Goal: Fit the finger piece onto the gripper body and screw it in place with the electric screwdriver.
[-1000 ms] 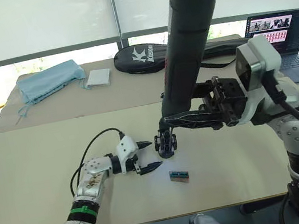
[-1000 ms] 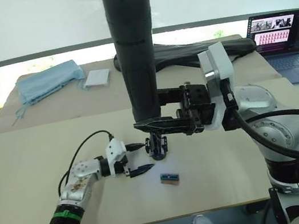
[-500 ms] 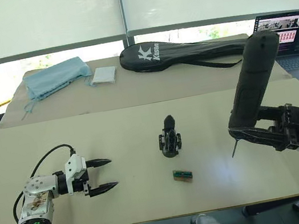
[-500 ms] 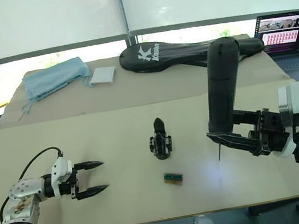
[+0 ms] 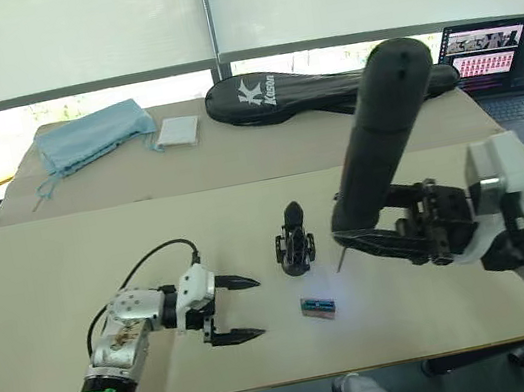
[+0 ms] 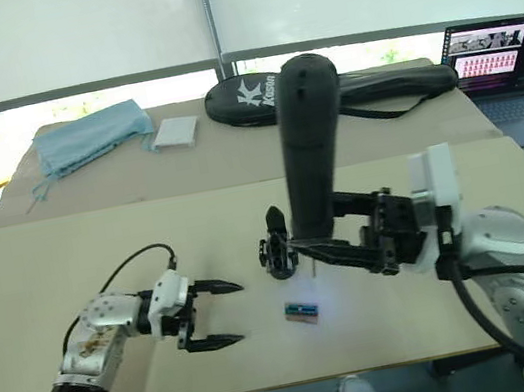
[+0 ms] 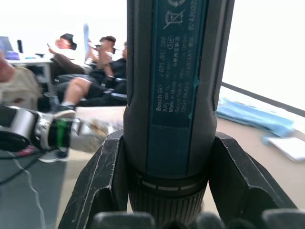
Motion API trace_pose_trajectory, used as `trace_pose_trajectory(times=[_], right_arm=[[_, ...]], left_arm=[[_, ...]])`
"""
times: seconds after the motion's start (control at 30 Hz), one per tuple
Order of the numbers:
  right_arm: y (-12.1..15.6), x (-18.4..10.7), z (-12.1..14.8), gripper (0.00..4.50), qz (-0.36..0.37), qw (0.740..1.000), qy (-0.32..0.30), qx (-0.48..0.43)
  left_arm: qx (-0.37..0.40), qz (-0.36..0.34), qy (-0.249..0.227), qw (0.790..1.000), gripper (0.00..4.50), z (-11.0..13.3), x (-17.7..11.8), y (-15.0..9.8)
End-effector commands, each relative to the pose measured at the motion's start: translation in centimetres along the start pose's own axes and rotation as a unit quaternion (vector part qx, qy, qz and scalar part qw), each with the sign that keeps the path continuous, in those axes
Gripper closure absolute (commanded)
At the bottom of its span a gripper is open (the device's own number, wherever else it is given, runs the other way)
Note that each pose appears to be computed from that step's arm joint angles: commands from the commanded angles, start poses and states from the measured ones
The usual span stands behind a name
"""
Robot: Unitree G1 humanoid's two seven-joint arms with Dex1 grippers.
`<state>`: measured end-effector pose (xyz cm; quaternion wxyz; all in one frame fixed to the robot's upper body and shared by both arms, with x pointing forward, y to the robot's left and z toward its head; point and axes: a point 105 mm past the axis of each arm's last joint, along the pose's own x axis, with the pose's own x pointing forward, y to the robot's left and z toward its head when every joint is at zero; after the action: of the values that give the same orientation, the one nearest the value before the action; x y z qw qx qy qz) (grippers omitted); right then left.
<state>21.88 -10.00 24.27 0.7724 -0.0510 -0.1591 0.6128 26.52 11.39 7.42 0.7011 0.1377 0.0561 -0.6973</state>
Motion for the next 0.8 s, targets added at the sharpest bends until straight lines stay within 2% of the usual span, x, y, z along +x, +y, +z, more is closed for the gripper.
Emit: trace_pose_trajectory(times=[0.03,0.4,0.8], right_arm=[[1.1,1.4,0.0,2.58,0.042,0.999,-0.017,-0.025],[1.1,2.2,-1.3,2.58,0.061,0.998,-0.008,-0.024],[1.6,2.4,-2.9,2.58,0.071,0.997,0.005,-0.017]], left_arm=[[0.019,0.001,0.004,1.000,0.04,-0.3,2.0,-0.3],[0.029,-0.012,0.003,0.999,0.04,-0.7,6.2,-0.9],[0.019,-0.026,0.004,0.999,0.04,-0.1,8.2,-0.8]])
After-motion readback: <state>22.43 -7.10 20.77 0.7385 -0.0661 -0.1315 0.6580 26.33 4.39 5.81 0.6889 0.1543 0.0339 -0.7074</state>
